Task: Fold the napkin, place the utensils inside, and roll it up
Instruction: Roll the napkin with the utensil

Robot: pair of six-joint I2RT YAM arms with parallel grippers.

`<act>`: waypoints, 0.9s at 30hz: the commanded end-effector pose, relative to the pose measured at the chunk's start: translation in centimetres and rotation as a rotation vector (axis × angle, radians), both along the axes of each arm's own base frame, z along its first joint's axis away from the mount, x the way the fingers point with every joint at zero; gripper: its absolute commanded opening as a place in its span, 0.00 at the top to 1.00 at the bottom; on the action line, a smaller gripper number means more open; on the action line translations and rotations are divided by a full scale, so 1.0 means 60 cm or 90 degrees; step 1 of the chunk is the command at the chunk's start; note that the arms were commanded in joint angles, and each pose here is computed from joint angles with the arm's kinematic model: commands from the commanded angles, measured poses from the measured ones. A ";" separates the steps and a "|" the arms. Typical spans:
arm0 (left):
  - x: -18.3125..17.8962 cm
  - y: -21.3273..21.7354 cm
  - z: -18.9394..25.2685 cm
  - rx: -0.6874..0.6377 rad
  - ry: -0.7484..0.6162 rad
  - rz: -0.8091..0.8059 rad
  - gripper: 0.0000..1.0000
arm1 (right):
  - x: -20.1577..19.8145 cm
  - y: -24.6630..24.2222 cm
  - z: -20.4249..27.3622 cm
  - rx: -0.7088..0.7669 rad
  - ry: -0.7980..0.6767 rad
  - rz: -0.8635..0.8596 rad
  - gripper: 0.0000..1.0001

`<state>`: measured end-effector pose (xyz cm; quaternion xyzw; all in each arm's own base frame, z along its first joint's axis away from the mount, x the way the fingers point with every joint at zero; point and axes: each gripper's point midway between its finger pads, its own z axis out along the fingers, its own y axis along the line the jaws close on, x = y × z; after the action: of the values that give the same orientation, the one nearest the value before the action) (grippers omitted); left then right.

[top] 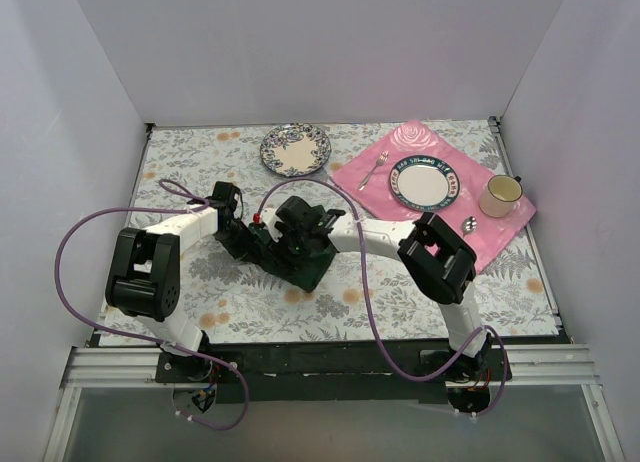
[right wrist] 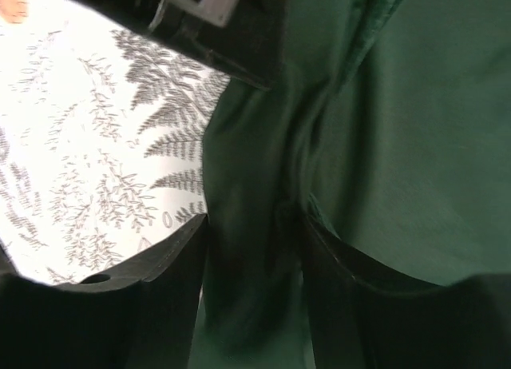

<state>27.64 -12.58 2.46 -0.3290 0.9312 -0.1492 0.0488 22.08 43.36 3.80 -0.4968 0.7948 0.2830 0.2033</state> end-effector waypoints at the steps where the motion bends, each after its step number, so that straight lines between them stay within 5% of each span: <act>1: -0.004 0.009 -0.006 0.029 0.010 -0.008 1.00 | 0.038 -0.009 0.061 -0.045 -0.106 -0.049 0.41; 11: -0.013 0.009 -0.011 0.026 0.019 -0.002 1.00 | 0.028 0.048 0.061 -0.026 -0.162 -0.050 0.32; 27: -0.021 0.004 -0.003 0.009 0.022 0.014 1.00 | 0.015 0.044 -0.026 -0.040 -0.195 -0.076 0.40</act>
<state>27.59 -12.61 2.50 -0.3362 0.9289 -0.1482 0.0454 22.41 45.68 3.42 -0.5054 0.7904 0.1787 0.2965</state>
